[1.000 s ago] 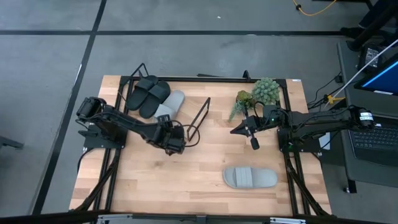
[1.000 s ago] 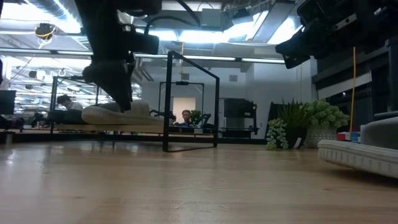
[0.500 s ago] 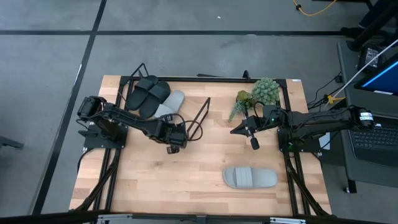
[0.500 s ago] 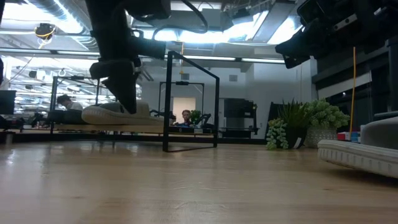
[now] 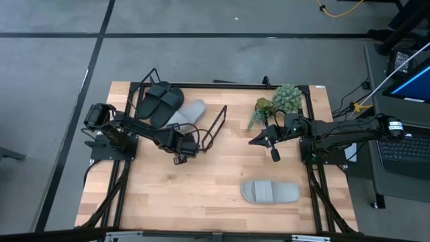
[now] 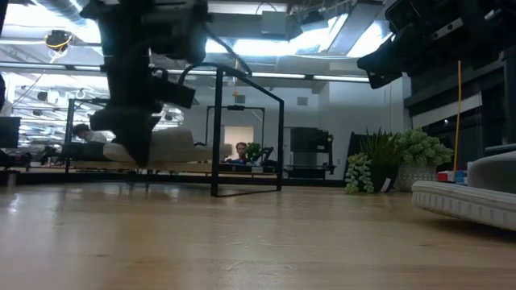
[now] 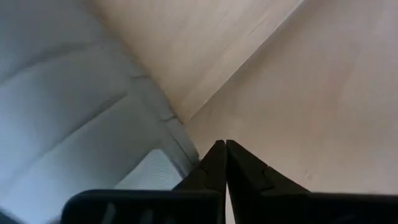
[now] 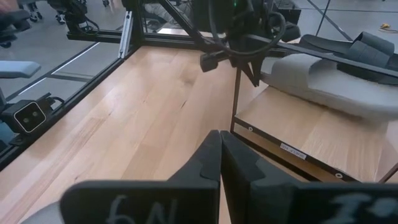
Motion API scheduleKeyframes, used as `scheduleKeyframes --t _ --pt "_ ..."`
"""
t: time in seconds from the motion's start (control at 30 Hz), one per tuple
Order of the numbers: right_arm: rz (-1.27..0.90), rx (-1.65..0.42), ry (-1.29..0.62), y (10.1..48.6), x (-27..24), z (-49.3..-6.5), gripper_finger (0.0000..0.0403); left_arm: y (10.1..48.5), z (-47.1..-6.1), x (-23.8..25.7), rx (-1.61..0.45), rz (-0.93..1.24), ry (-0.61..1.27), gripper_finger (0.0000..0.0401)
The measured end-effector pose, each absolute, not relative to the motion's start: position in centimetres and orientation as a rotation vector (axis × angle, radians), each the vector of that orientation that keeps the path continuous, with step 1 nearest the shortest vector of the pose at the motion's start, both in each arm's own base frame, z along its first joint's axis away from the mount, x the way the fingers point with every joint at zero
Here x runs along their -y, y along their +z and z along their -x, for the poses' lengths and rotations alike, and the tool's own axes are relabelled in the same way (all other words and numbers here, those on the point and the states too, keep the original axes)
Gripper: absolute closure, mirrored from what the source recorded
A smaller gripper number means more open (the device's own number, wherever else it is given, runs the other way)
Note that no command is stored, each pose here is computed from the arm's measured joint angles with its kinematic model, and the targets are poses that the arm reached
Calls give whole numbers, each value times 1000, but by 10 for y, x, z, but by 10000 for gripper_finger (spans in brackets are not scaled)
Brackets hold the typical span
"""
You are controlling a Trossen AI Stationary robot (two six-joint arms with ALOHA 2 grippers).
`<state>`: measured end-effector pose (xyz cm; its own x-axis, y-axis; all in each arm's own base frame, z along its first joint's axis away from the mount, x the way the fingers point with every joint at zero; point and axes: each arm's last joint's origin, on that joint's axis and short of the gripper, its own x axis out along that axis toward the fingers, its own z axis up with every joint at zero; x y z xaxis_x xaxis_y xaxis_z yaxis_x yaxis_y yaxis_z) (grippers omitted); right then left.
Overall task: Pick and place slides into the shelf
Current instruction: Put the top gray slipper on the shelf
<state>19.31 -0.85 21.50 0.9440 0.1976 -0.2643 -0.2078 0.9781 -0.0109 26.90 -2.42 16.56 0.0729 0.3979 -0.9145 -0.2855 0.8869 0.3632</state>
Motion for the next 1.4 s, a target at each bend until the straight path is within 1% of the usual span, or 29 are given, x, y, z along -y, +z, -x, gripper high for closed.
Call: scheduleKeyframes --t 0.23,0.6,0.73,0.83,1.1,1.4 --pt "39 -265 207 215 8 -193 397 164 -267 23 -1414 -101 530 400" --pt "39 -265 207 215 9 -193 397 177 -277 24 -1356 -97 533 401" --pt "39 -265 207 215 9 -193 397 184 -283 23 -1313 -162 540 401" --pt "39 -265 207 215 9 -193 397 185 -288 18 -1284 -182 514 401" --pt "39 -265 207 215 8 -193 397 186 -301 -2 -1225 -146 413 401" --pt "51 -264 208 215 9 -193 397 186 -301 -24 -1238 -81 446 401"
